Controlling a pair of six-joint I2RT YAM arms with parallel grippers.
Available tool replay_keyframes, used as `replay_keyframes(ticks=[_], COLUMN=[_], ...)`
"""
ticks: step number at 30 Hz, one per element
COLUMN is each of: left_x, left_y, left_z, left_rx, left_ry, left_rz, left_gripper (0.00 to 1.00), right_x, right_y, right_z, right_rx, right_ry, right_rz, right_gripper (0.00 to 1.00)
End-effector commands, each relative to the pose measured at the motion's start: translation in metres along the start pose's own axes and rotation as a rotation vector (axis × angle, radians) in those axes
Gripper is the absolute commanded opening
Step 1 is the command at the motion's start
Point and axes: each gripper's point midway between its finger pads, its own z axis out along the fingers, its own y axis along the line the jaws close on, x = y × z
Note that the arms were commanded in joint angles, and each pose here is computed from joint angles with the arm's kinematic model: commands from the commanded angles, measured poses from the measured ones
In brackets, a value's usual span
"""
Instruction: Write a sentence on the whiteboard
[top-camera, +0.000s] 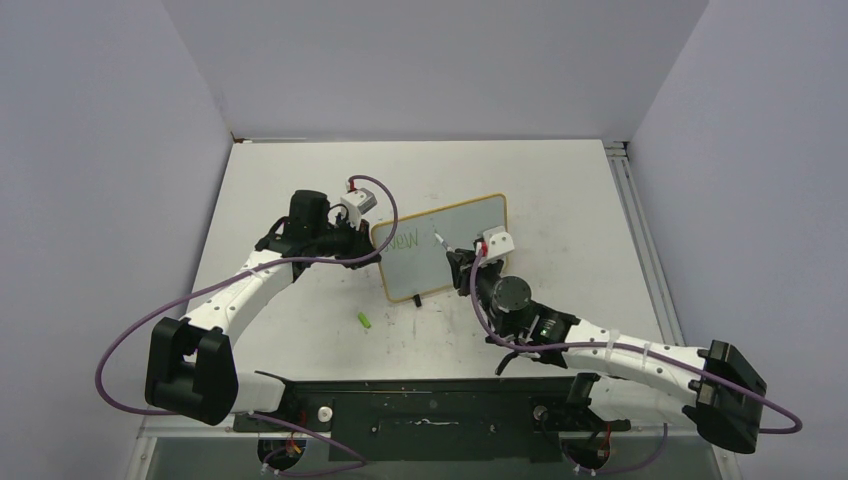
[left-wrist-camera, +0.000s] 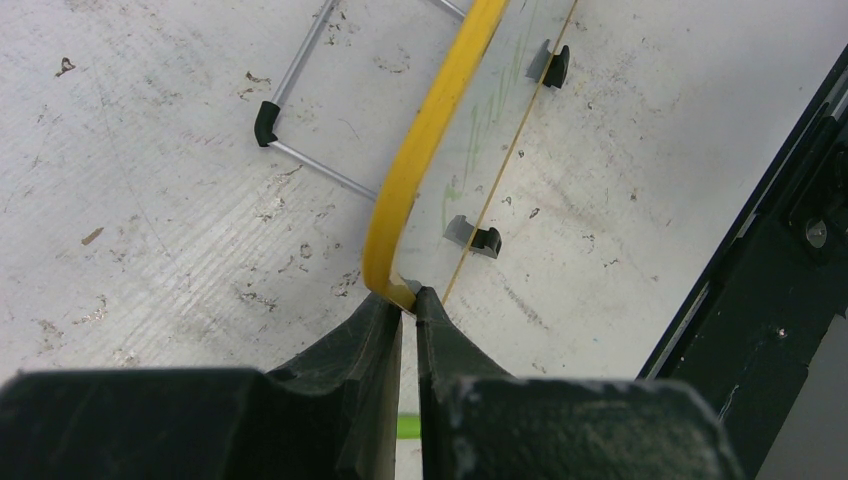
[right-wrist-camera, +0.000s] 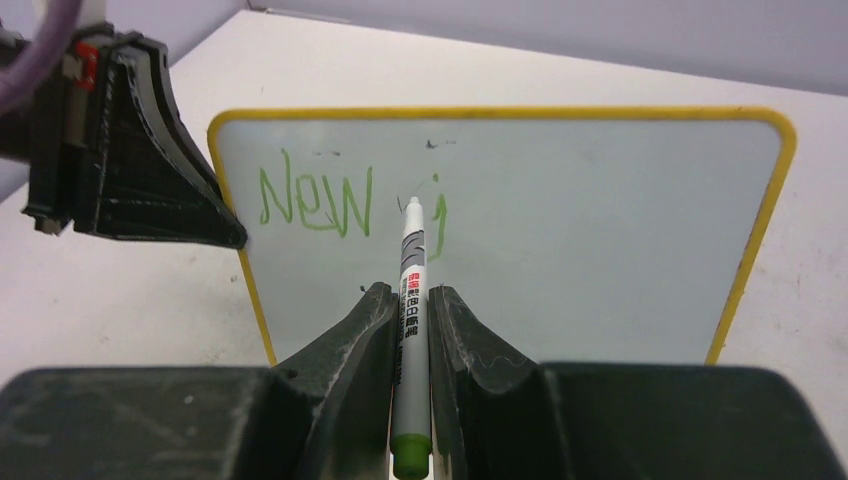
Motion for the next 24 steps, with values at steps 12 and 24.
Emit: replay_keyframes(ticks=[12, 24], left_x=[-0.008, -0.008], left_y=[-0.004, -0.005], left_z=[0.0, 0.0], left_rx=[0.007, 0.007], left_ry=[-0.003, 0.0], left_rz=[0.023, 0.027], left_gripper=[0.0, 0.0], right_x=[-0.046, -0.028], right_y=[-0.014, -0.029], right_z=[0.001, 0.01], right_rx=[0.009, -0.048], right_ry=[-0.096, -0.067], right_rz=[0.008, 0.063], right_gripper=[0.05, 0.05])
